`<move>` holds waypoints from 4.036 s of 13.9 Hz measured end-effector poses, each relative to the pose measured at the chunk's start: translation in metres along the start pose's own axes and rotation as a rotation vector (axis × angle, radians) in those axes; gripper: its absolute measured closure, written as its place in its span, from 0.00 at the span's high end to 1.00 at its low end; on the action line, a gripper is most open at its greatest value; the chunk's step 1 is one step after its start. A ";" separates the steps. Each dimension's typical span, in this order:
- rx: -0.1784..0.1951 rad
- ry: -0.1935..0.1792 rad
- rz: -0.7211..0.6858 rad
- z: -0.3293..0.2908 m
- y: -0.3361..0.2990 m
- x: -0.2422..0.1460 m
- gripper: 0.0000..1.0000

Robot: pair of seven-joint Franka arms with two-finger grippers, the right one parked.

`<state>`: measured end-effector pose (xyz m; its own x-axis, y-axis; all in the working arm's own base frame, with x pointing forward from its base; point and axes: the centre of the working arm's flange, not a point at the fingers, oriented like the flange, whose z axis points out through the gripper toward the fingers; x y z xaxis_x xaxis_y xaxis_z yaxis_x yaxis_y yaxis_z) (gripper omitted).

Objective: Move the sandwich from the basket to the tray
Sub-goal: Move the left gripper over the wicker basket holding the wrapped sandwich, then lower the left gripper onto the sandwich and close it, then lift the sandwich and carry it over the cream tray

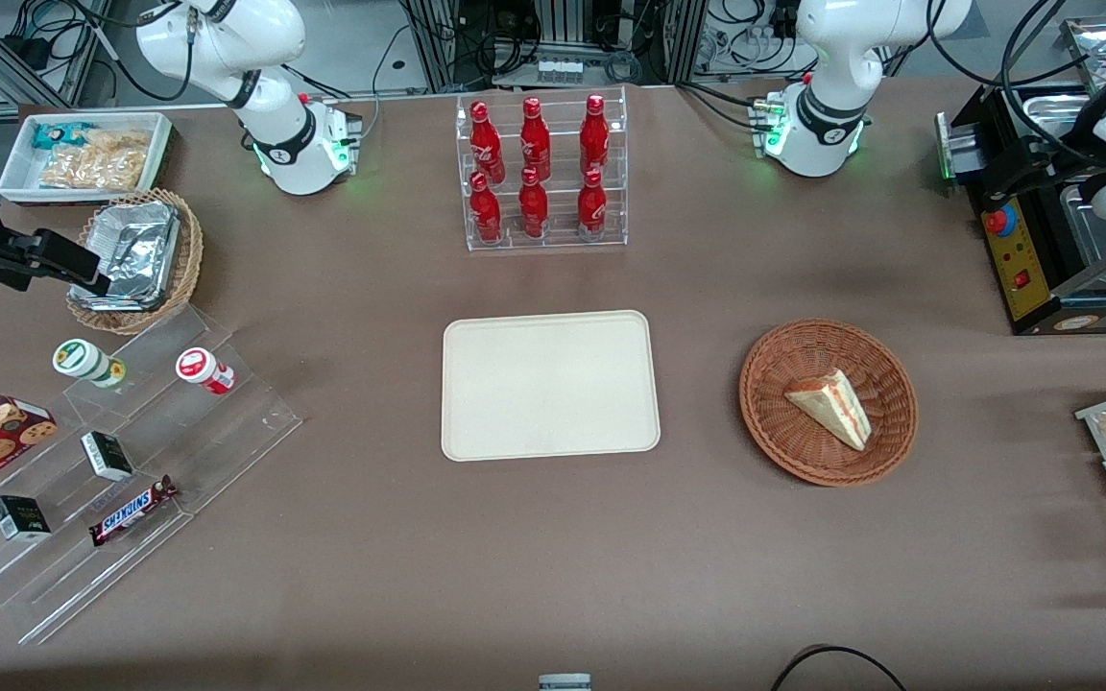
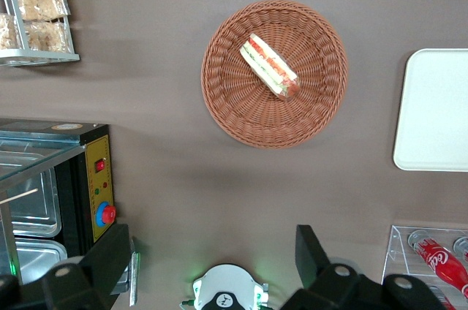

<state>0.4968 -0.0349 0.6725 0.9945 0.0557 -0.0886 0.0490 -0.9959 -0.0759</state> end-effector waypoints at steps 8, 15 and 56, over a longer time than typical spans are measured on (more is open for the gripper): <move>-0.013 -0.083 0.009 0.060 0.007 0.043 1.00; -0.050 0.022 -0.174 0.215 0.044 0.088 1.00; -0.036 -0.023 -0.080 0.271 0.437 0.009 0.15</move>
<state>0.5019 -0.4501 0.3690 0.9850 0.1362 -0.1063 0.1317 -0.9901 -0.0483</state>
